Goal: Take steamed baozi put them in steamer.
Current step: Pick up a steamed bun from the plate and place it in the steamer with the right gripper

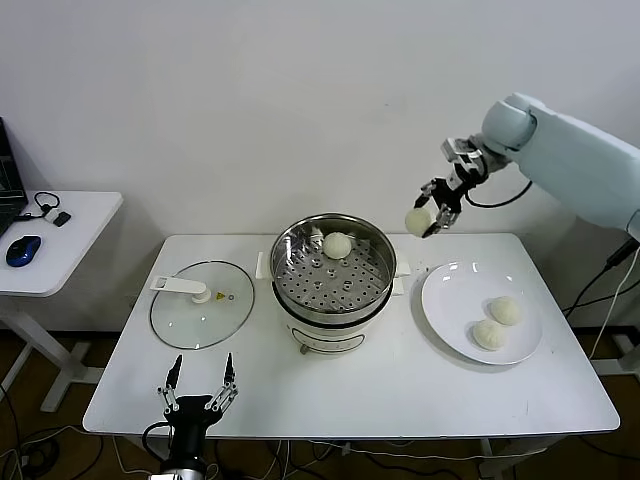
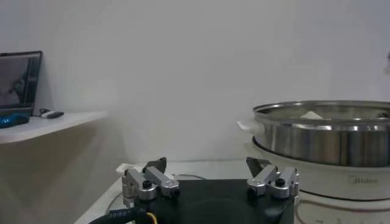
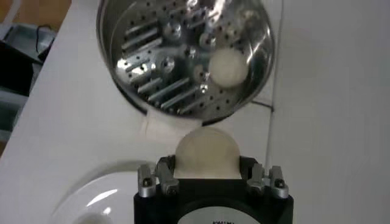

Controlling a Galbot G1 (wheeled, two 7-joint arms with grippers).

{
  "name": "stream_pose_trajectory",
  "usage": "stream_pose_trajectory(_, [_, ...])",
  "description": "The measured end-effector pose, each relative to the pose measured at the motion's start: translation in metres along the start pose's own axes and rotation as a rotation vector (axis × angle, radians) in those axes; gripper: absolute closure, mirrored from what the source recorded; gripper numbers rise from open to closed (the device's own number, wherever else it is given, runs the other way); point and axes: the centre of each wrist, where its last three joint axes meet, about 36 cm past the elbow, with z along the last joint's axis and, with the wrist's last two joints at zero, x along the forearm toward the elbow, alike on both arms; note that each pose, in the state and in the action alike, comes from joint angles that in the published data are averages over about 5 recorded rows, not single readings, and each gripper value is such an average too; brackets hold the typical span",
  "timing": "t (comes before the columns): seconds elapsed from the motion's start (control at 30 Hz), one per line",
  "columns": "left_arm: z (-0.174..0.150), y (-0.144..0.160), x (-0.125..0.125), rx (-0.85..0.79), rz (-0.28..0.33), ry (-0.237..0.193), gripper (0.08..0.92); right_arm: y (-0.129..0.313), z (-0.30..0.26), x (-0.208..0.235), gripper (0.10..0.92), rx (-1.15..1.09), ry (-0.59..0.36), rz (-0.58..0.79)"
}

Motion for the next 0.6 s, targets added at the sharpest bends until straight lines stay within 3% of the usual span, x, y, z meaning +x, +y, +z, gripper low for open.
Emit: stream_pose_trajectory(0.6, [-0.006, 0.0, -0.002, 0.004, -0.007, -0.018, 0.177, -0.034, -0.143, -0.096, 0.343, 0.107, -0.044, -0.106])
